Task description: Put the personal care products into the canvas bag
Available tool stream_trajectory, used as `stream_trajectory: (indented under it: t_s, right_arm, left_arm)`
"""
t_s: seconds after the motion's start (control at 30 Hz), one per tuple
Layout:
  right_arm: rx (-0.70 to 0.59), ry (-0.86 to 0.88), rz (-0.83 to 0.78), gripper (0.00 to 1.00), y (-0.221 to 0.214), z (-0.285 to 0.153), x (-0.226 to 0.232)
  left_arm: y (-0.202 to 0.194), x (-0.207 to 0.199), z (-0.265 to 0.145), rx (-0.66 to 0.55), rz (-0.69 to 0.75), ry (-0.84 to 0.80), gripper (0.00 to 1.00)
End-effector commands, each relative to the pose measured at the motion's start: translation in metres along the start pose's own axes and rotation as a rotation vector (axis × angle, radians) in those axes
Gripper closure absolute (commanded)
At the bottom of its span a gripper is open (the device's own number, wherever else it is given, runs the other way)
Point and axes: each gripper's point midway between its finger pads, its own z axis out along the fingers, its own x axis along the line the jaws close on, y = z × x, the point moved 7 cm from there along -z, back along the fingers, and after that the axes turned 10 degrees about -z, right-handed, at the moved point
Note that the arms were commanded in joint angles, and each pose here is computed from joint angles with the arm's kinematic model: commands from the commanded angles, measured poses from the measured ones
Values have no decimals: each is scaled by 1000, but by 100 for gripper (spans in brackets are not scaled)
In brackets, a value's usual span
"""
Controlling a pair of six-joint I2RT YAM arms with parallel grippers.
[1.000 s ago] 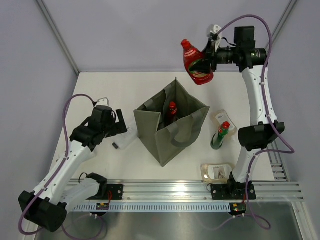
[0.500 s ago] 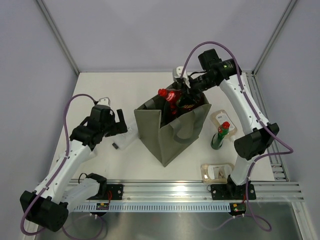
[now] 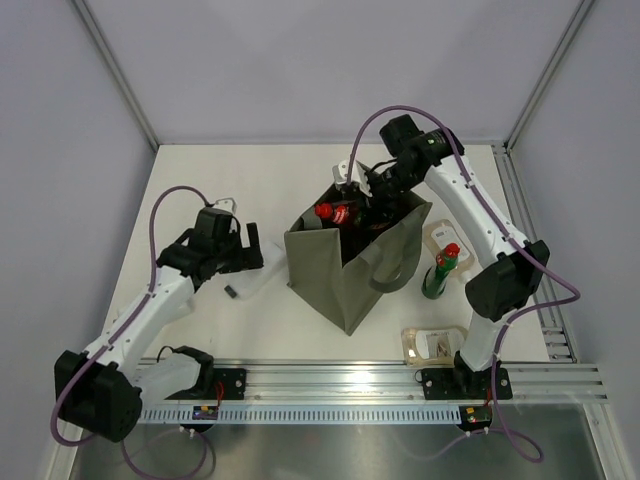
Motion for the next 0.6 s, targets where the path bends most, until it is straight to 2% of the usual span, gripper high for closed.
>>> stream_trajectory:
  t_s: [0.0, 0.17, 0.33, 0.5, 0.57]
  right_arm:
    - [-34, 63, -144, 66, 18, -1, 13]
    - [-67, 208, -256, 54, 27, 11, 36]
    - [-79, 243, -305, 50, 44, 33, 40]
    - [-104, 237, -296, 22, 54, 41, 39]
    - [-78, 211, -293, 16, 54, 39, 35]
  left_arm:
    - [4, -2, 11, 27, 44, -5, 1]
    - [8, 5, 20, 88, 70, 126, 1]
    - [21, 1, 28, 121, 113, 177, 1]
    - [28, -6, 37, 176, 191, 152, 1]
    - [29, -11, 45, 225, 213, 136, 1]
